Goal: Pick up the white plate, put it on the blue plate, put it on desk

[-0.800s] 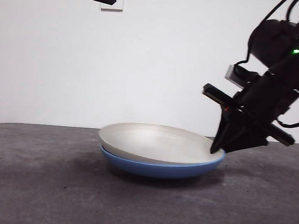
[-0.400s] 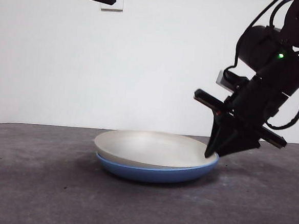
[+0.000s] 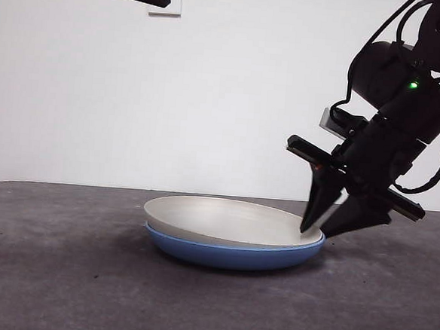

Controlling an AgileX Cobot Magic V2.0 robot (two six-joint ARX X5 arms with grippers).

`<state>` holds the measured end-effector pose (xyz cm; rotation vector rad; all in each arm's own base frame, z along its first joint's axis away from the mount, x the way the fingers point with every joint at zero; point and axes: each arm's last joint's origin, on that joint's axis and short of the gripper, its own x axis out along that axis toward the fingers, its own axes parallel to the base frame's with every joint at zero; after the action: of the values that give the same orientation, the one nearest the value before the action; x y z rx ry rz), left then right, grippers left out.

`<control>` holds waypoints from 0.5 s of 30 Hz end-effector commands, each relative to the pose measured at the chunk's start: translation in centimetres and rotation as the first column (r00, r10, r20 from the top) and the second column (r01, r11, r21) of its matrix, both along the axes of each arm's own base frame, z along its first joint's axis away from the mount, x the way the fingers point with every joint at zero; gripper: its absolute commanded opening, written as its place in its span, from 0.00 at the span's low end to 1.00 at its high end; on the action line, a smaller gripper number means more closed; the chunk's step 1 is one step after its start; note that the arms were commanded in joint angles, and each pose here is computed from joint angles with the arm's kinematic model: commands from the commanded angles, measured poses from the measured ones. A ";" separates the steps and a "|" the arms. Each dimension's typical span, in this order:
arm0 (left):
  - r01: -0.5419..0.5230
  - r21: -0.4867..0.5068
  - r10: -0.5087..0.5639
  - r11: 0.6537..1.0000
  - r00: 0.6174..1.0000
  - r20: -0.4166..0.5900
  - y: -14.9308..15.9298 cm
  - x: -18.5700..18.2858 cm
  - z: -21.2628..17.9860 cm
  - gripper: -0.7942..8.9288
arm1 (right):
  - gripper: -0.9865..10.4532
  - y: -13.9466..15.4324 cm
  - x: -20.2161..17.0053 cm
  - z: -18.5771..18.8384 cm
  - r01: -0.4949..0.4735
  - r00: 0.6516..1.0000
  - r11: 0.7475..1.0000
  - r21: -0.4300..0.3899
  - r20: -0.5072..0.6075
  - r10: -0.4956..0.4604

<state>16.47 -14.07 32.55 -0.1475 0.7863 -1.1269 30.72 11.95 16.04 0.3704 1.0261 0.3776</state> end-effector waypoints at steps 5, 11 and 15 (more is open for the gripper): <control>0.008 0.001 -0.008 1.000 1.000 -0.008 -0.1 -0.1 0.2 0.43 | 0.27 0.2 0.4 0.4 0.020 0.999 1.000 -0.013 0.030 -0.019; 0.008 0.000 -0.008 1.000 1.000 -0.006 -0.1 -0.1 0.2 0.43 | 0.27 -0.2 -0.2 3.4 0.026 0.991 1.000 -0.007 0.129 -0.025; 0.008 0.000 -0.008 1.000 1.000 -0.005 -0.1 -0.1 0.2 0.43 | 0.27 -0.8 -1.6 6.5 -0.005 0.976 1.000 -0.005 0.219 0.006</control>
<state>16.38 -14.00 32.40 -0.1468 0.8082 -1.1219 29.00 11.00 21.84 0.3451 0.8420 0.3880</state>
